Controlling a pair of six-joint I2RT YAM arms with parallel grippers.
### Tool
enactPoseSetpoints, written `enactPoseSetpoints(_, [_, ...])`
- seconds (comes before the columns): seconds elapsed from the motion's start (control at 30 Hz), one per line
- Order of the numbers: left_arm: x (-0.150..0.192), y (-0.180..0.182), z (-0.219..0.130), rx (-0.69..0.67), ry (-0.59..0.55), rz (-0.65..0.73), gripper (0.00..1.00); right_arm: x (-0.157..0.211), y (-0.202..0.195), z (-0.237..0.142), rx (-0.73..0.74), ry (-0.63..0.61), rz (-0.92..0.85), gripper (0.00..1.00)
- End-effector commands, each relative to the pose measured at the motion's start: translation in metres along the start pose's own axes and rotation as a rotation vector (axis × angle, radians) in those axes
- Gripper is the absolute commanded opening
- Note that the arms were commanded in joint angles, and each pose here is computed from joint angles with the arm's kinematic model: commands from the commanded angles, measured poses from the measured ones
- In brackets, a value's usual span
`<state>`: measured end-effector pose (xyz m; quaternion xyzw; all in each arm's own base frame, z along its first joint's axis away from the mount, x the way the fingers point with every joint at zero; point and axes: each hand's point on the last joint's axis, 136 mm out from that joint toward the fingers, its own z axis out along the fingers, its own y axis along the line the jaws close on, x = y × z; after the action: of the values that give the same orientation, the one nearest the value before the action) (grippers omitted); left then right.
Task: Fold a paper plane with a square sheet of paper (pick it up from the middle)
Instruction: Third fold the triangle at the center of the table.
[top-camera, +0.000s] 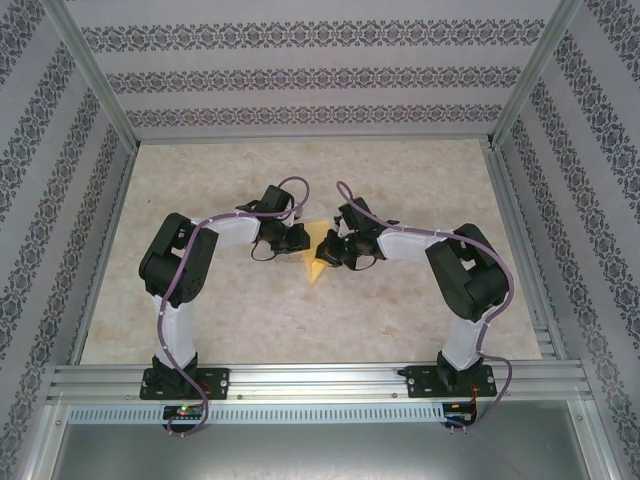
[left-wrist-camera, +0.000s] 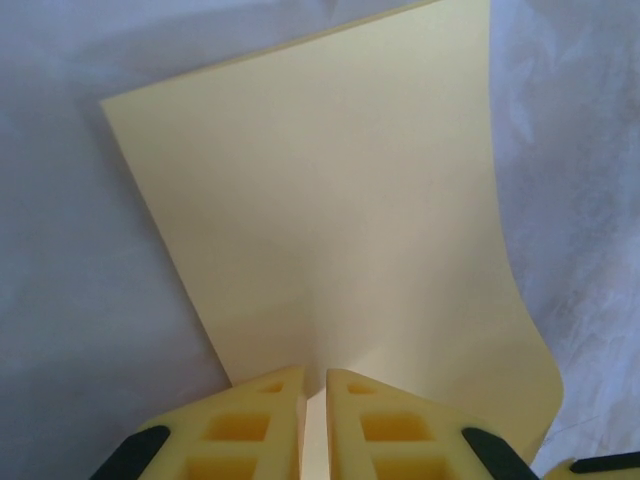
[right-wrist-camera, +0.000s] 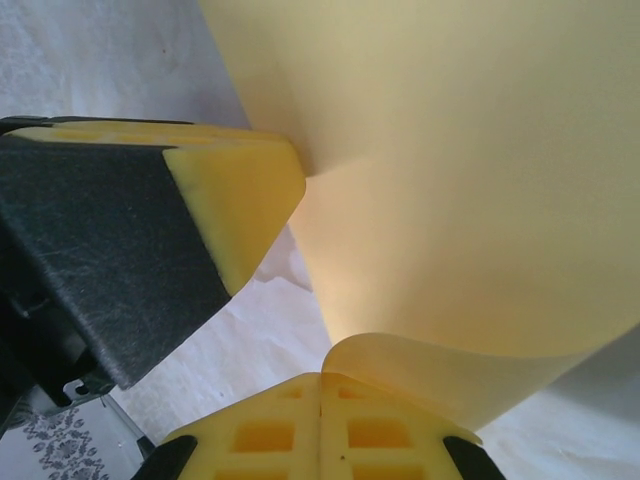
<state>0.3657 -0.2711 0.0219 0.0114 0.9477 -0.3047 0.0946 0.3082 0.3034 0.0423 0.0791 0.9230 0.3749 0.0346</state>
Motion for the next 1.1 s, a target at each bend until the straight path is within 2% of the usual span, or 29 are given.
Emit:
enactPoseSetpoints(0.0, [0.010,0.006,0.005,-0.034,0.040,0.004,0.14,-0.007,0.012,0.006,-0.019,-0.019,-0.062,0.03])
enactPoseSetpoints(0.17, [0.005,-0.002,-0.001,-0.012,0.027,0.015,0.14,-0.005,0.011,0.011,-0.016,0.001,-0.074,0.04])
enactPoseSetpoints(0.3, [-0.010,-0.016,-0.017,0.006,-0.049,0.041,0.16,-0.004,0.010,0.012,-0.011,0.007,-0.082,0.04])
enactPoseSetpoints(0.47, [-0.021,-0.014,-0.023,-0.022,-0.105,0.029,0.16,-0.004,0.010,0.015,-0.017,0.014,-0.100,0.04])
enactPoseSetpoints(0.67, [-0.016,0.001,-0.009,-0.059,-0.071,0.000,0.13,-0.004,0.011,0.019,-0.020,0.027,-0.122,0.04])
enactPoseSetpoints(1.07, [-0.007,0.007,0.002,-0.070,-0.007,-0.009,0.12,-0.003,0.009,0.025,-0.019,0.045,-0.130,0.04])
